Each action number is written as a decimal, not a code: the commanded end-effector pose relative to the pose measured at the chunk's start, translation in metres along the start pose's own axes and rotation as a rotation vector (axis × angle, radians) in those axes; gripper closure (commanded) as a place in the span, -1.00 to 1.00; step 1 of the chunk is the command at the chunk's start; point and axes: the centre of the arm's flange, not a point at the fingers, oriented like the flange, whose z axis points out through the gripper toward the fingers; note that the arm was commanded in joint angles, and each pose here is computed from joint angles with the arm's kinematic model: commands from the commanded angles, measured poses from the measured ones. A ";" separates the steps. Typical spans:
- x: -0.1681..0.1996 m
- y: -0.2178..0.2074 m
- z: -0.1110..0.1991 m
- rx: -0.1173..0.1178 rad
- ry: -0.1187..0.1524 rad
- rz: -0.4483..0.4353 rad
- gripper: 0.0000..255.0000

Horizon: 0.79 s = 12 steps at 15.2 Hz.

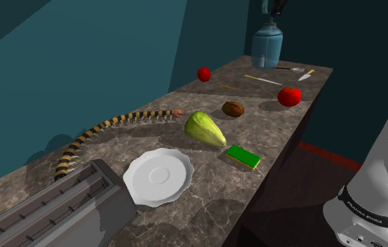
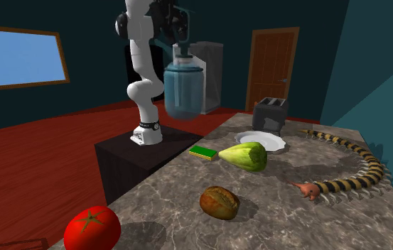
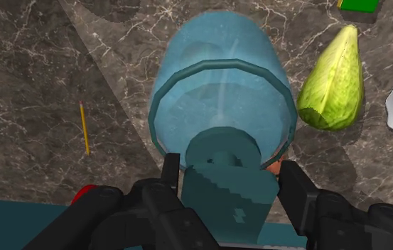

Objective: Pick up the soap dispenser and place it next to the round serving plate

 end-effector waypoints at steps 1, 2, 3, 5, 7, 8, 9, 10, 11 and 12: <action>0.004 0.000 -0.010 0.000 0.001 0.000 1.00; 0.005 0.000 -0.015 0.000 0.001 0.000 1.00; 0.007 0.001 -0.020 0.000 0.001 0.000 1.00; 0.010 0.001 -0.030 0.000 0.001 0.000 1.00; 0.013 0.001 -0.040 0.000 0.001 0.000 1.00; 0.015 0.001 -0.045 0.000 0.001 0.000 1.00; 0.016 0.001 -0.050 0.000 0.001 0.000 1.00; 0.018 0.001 -0.055 0.000 0.001 0.000 1.00; 0.019 0.001 -0.061 0.000 0.001 0.000 1.00; 0.020 0.001 -0.062 0.000 0.001 0.000 1.00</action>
